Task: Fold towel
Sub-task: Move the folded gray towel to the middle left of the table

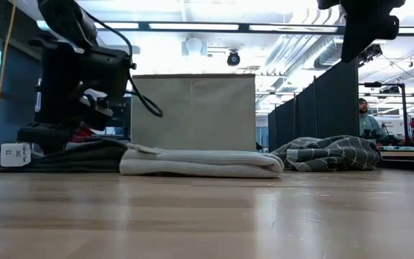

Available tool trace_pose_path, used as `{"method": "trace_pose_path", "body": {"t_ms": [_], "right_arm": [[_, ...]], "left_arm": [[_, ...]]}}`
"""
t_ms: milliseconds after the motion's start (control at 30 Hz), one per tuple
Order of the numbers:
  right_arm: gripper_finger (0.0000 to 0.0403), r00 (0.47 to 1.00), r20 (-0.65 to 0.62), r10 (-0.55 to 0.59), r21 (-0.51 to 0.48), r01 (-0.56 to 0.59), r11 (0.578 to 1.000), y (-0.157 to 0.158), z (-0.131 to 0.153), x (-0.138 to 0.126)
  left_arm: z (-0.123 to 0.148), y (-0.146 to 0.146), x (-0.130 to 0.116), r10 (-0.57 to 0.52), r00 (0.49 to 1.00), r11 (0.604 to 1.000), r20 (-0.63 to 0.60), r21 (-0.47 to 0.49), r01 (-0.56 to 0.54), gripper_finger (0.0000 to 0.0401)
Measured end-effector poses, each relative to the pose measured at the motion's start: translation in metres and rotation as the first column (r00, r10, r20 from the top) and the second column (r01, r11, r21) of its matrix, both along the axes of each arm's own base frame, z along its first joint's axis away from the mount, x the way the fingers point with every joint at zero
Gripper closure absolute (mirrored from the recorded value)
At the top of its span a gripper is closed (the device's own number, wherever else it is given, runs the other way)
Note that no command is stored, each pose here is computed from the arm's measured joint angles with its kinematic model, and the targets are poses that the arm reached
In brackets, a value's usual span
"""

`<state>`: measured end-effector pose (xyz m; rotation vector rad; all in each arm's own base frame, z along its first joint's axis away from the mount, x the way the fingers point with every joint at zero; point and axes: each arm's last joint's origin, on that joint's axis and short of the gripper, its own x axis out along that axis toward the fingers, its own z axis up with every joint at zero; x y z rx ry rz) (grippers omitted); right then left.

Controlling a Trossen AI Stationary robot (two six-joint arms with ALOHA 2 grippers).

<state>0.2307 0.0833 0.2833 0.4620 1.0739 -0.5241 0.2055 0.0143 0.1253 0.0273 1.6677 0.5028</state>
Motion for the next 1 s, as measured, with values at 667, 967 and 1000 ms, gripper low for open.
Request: {"method": "trace_pose_path", "body": {"t_ms": [667,967,1000], "right_arm": [[0.0403,1.0,0.002,0.0,-0.042,0.0,0.999,-0.001,0.0,0.0],[0.0403,1.0,-0.01,0.027,-0.043,-0.027,0.999,-0.001,0.0,-0.001],[0.0403,1.0,-0.011,0.021,-0.041,-0.022,0.999,-0.001,0.0,-0.001]], "left_arm": [[0.003,-0.044,-0.004,-0.2,0.979,0.974,-0.047,-0.121,0.193,0.0401],[0.019,-0.035,0.016,-0.168,0.986,0.985,0.018,-0.034,0.169,0.0401],[0.023,-0.034,0.018,-0.168,0.986,0.985,0.018,-0.034,0.168,0.0401]]}}
